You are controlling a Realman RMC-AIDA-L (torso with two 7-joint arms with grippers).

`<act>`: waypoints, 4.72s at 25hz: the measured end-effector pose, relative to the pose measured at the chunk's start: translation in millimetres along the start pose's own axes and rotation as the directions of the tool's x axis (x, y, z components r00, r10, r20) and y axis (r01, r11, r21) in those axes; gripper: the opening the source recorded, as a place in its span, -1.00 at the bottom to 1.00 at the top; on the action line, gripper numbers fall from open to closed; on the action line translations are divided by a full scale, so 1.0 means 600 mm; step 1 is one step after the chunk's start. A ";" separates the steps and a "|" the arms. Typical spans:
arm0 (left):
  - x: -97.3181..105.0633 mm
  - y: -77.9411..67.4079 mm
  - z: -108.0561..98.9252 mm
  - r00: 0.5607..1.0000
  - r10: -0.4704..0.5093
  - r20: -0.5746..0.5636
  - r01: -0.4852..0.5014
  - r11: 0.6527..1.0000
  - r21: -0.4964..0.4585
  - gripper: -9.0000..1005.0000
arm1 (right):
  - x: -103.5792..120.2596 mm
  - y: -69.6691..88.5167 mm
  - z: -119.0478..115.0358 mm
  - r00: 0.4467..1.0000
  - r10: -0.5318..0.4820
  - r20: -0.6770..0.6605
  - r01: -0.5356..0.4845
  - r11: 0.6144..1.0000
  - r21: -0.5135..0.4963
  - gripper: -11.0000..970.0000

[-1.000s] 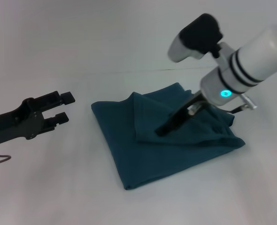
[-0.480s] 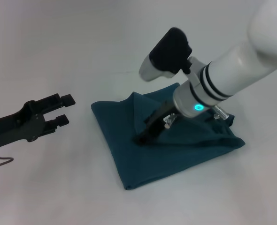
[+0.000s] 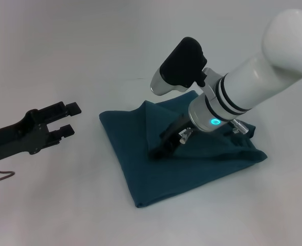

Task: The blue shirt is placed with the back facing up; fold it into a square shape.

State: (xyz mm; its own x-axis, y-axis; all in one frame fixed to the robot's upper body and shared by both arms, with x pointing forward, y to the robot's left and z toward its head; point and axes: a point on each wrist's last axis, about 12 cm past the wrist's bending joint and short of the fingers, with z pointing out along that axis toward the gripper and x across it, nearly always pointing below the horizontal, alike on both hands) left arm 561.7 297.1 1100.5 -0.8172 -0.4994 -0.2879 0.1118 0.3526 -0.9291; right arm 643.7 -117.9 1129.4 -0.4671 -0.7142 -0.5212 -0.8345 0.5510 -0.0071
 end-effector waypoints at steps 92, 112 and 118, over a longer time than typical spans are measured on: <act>0.005 -0.004 -0.009 1.000 -0.002 -0.013 0.003 0.999 0.035 0.56 | 0.092 -0.162 -0.144 0.812 0.543 0.212 -0.561 0.827 0.030 0.11; 0.087 0.009 -0.017 0.941 -0.144 -0.306 0.154 0.988 0.008 0.56 | 0.280 -0.162 -0.266 0.428 0.881 0.202 -0.707 0.466 -0.532 0.14; 0.125 0.028 0.030 0.917 -0.195 -0.348 0.189 0.981 -0.051 0.56 | 0.266 -0.167 -0.262 0.447 0.872 0.200 -0.714 0.482 -0.507 0.13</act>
State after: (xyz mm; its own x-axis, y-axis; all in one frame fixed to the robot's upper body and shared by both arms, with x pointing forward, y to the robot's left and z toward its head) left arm 512.8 251.2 1058.9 -0.9680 -0.2509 -0.0017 -0.0739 0.2916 -0.9537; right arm 606.6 -354.8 1181.1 -0.8779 0.2476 -0.4097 -0.2171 0.5569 0.8017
